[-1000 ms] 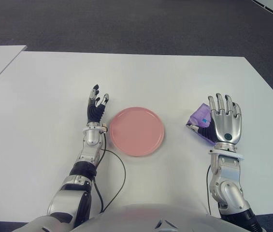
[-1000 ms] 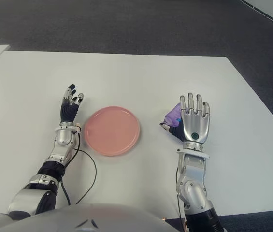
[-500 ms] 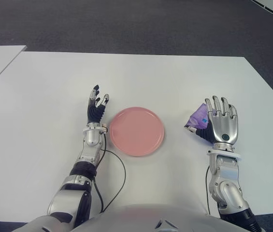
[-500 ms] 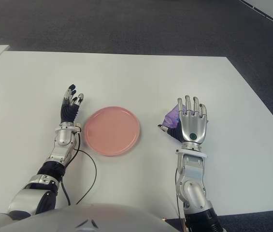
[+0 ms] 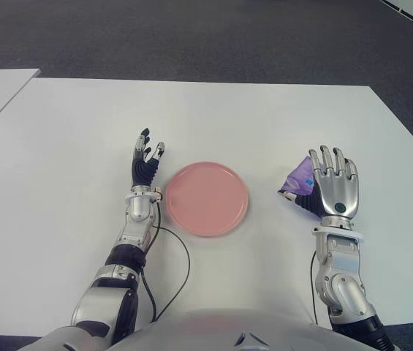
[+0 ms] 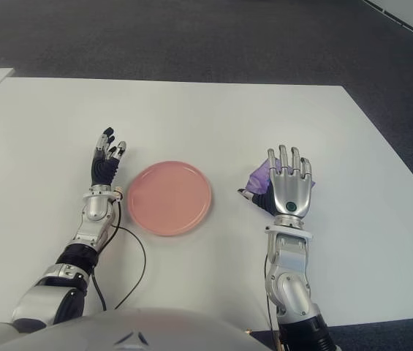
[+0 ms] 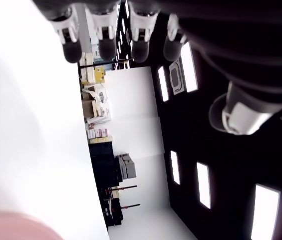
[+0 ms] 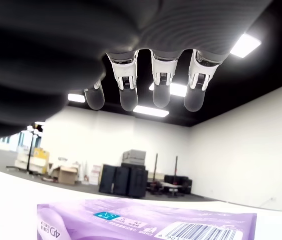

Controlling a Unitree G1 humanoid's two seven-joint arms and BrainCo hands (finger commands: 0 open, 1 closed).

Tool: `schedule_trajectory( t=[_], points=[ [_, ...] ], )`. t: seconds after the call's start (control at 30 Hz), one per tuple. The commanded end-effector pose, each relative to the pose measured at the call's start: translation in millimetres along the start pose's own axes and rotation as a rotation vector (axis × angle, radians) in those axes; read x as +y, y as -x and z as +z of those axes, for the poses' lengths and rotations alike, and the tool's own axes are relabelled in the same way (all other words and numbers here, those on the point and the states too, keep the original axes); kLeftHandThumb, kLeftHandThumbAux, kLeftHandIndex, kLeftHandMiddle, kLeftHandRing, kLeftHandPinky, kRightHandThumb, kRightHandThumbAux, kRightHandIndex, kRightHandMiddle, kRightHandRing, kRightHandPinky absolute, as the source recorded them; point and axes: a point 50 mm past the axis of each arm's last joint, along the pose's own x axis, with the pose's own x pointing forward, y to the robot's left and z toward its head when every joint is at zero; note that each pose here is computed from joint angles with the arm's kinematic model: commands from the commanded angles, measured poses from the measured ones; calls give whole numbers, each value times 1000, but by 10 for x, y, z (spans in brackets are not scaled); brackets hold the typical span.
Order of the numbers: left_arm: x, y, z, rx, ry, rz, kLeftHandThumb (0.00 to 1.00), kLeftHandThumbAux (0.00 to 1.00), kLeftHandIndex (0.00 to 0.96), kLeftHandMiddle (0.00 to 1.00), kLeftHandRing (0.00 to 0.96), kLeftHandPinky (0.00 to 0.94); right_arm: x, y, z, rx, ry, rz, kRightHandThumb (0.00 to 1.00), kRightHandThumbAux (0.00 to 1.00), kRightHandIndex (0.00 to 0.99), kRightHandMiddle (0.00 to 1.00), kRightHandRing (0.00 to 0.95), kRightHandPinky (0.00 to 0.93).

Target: Put the tissue paper into the plate.

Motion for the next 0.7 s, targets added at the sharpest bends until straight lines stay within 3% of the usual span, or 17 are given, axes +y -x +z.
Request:
schedule_trajectory(
  t=[0.03,0.7],
  points=[
    [33,19,-49,28,-17,8,31,473,0,0,0,0,34,9,5,-3,-7,27,166,358,0,0,0,0],
    [62,24,-50,21,-19,10,5,485,0,0,0,0,33,16,30,-4,-8,26,166,358,0,0,0,0]
  ],
)
